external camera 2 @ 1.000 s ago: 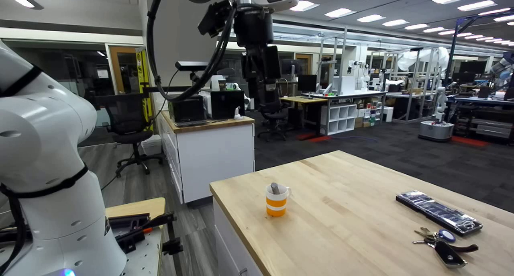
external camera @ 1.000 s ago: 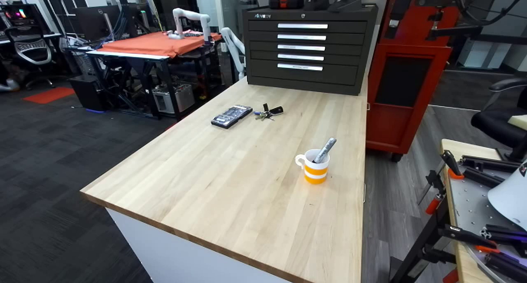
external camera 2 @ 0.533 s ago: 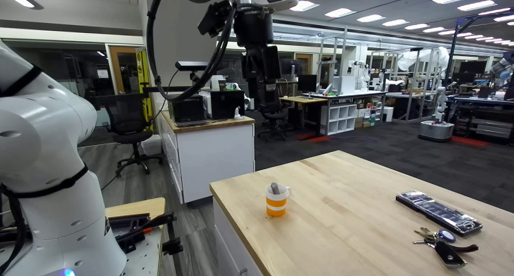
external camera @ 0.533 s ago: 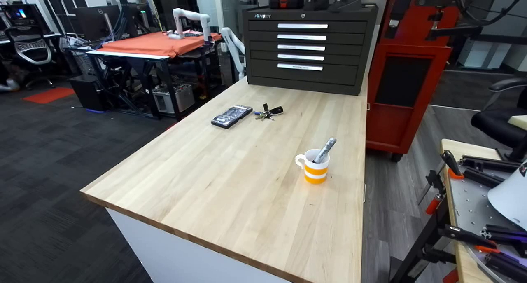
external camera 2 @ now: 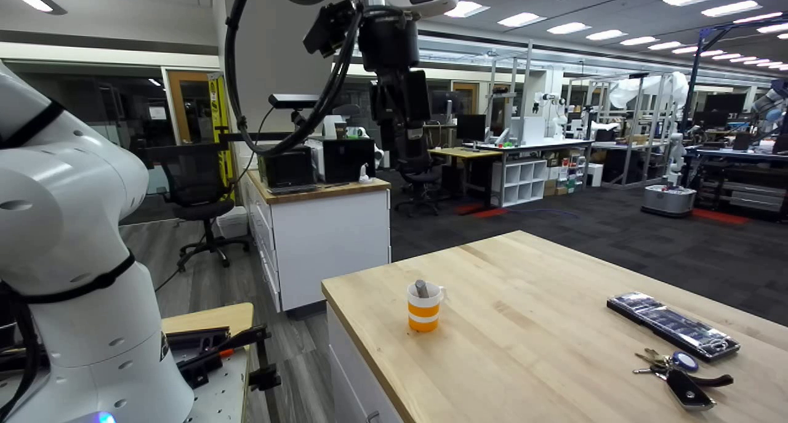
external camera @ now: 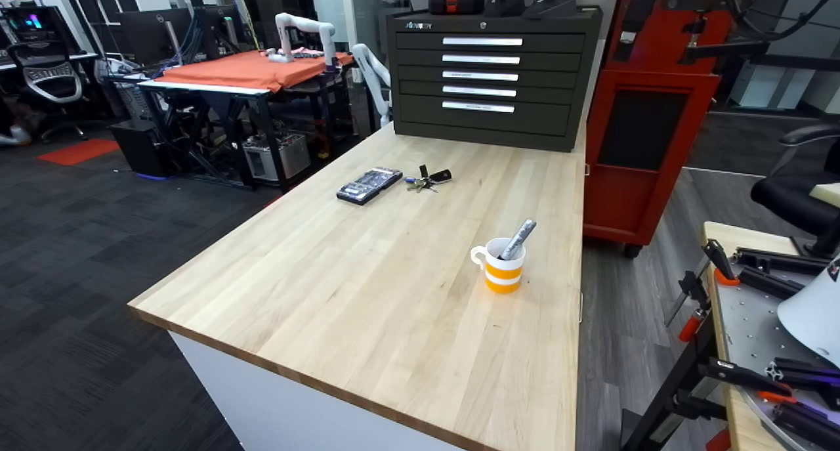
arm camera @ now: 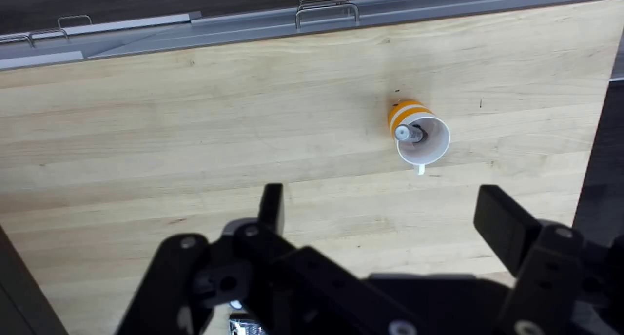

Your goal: Remove the marker from the cup and put it on the table

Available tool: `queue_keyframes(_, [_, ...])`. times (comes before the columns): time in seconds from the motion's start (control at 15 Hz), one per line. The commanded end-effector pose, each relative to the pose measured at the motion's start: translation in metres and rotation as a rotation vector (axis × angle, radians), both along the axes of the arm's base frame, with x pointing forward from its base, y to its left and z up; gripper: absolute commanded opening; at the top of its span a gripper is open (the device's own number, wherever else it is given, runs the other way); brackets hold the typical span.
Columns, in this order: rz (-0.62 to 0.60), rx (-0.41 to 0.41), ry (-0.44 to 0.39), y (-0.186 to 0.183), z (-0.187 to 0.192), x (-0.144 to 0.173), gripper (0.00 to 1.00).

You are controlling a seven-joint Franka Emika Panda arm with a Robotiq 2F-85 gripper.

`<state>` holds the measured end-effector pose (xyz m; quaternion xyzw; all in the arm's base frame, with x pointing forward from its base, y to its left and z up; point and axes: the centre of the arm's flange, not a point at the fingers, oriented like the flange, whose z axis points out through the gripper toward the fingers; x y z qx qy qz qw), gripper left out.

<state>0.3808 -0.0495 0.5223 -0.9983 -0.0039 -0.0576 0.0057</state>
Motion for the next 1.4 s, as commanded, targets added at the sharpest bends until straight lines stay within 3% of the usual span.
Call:
queue_keyframes(0.0, [0.008,-0.002,0.004,0.001,-0.001,0.002,1.00])
queue_keyframes(0.4, [0.089,-0.069,0.066,0.023,-0.029,0.028,1.00])
queue_keyframes(1.07, [0.195,-0.062,0.041,0.055,-0.093,0.057,1.00])
queue_keyframes(1.33, [0.181,-0.065,0.072,0.055,-0.092,0.057,1.00])
